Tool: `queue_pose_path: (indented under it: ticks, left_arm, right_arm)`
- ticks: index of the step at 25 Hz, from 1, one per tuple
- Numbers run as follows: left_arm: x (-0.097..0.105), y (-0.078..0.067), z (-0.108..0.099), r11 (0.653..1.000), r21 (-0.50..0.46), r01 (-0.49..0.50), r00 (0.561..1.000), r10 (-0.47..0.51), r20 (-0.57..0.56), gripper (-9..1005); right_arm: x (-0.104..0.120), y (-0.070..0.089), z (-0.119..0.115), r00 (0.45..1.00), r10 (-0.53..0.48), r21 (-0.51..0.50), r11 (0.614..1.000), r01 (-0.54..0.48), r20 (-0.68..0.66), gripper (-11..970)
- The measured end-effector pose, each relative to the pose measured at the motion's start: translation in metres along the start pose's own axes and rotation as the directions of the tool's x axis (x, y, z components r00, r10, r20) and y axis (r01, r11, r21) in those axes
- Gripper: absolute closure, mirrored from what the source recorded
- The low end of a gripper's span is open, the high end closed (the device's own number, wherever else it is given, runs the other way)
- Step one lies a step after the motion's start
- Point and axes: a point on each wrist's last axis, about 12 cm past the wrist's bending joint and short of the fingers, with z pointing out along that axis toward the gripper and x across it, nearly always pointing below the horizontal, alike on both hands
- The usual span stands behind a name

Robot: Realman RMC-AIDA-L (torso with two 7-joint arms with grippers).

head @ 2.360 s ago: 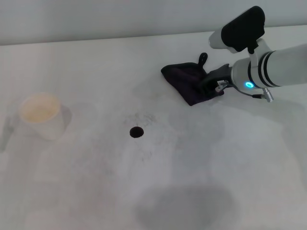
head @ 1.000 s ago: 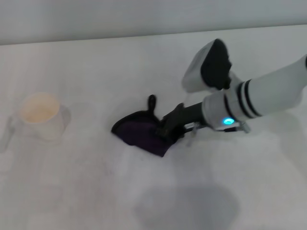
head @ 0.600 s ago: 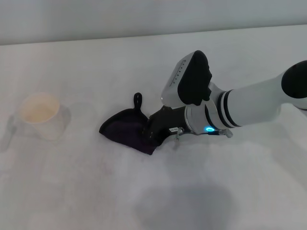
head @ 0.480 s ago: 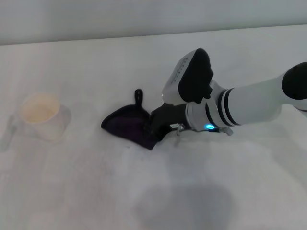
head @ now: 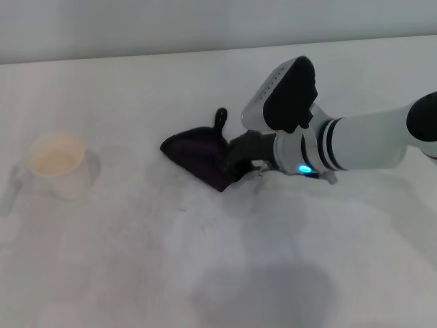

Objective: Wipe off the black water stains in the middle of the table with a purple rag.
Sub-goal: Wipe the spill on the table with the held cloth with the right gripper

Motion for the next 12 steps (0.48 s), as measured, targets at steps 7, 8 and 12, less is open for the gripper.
queue_pose_path:
  ticks: [7, 8, 12]
  left_arm:
    - [0.0, 0.0, 0.001, 1.0, 0.0, 0.0, 1.0, 0.0, -0.001, 114]
    - [0.0, 0.0, 0.001, 1.0, 0.0, -0.001, 1.0, 0.001, -0.001, 113]
    - [-0.001, 0.001, 0.001, 1.0, 0.001, -0.004, 1.0, 0.004, 0.0, 113]
  right_arm:
    - [-0.006, 0.034, 0.0, 0.996, -0.084, -0.227, 0.971, 0.073, -0.039, 872]
    - [-0.007, 0.04, 0.0, 0.993, -0.11, -0.253, 0.963, 0.096, -0.041, 872]
    - [-0.009, 0.055, 0.002, 0.979, -0.203, -0.303, 0.935, 0.186, -0.025, 870]
